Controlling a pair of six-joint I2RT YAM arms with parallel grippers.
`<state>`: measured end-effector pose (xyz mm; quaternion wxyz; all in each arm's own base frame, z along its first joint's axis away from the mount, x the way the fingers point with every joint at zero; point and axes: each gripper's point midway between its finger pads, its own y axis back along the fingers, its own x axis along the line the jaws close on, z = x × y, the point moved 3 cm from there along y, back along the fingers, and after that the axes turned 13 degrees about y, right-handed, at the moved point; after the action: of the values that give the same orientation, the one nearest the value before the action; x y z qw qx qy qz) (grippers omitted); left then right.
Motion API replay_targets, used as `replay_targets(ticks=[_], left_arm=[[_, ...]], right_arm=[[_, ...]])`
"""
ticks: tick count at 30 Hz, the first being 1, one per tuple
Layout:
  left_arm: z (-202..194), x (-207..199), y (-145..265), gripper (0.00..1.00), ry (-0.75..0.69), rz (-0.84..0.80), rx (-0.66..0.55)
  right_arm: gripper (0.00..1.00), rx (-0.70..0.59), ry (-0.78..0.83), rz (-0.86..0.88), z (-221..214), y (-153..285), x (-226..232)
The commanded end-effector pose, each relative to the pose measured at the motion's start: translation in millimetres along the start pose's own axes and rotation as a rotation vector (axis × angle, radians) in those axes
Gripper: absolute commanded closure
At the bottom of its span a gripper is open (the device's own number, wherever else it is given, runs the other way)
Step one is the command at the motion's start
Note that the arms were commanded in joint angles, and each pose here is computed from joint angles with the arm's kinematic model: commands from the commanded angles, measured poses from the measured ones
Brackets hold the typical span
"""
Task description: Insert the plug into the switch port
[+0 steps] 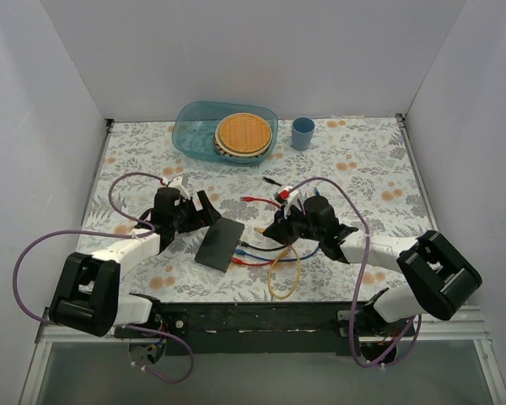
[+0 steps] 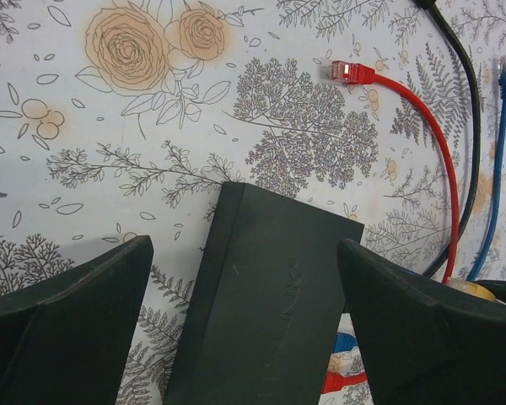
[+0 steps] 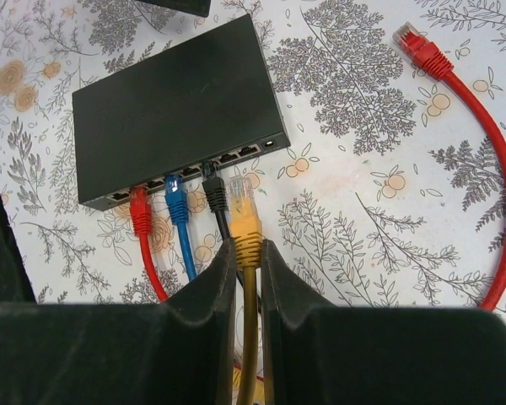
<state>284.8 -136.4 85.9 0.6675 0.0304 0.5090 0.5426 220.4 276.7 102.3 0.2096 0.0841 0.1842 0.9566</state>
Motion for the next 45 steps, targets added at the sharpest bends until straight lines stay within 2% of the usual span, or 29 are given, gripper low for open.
replay_targets(ticks=[1,18,26,33,45], left_arm=[[-4.0,-5.9,-2.1,0.11,0.017,-0.085,0.032],[-22.1,-0.7,-5.7,0.25,0.073,-0.145,0.109],[-26.6,-3.4,-4.4,0.37,0.086,-0.172,0.13],[-31.0,-2.8,-4.5,0.4,0.092,-0.182,0.148],[-35.2,-1.3,-6.9,0.41,0.108,-0.184,0.171]], right_arm=[[0.99,-0.127,0.025,-0.039,22.3,-8.9,-4.6],[0.99,-0.071,-0.007,-0.025,-13.1,-45.2,10.3],[0.99,-0.052,-0.028,-0.089,-23.7,-53.1,2.9],[0.99,-0.057,-0.025,-0.129,-27.7,-55.2,-3.2],[0.99,-0.111,0.0,-0.089,-26.4,-52.0,4.2]])
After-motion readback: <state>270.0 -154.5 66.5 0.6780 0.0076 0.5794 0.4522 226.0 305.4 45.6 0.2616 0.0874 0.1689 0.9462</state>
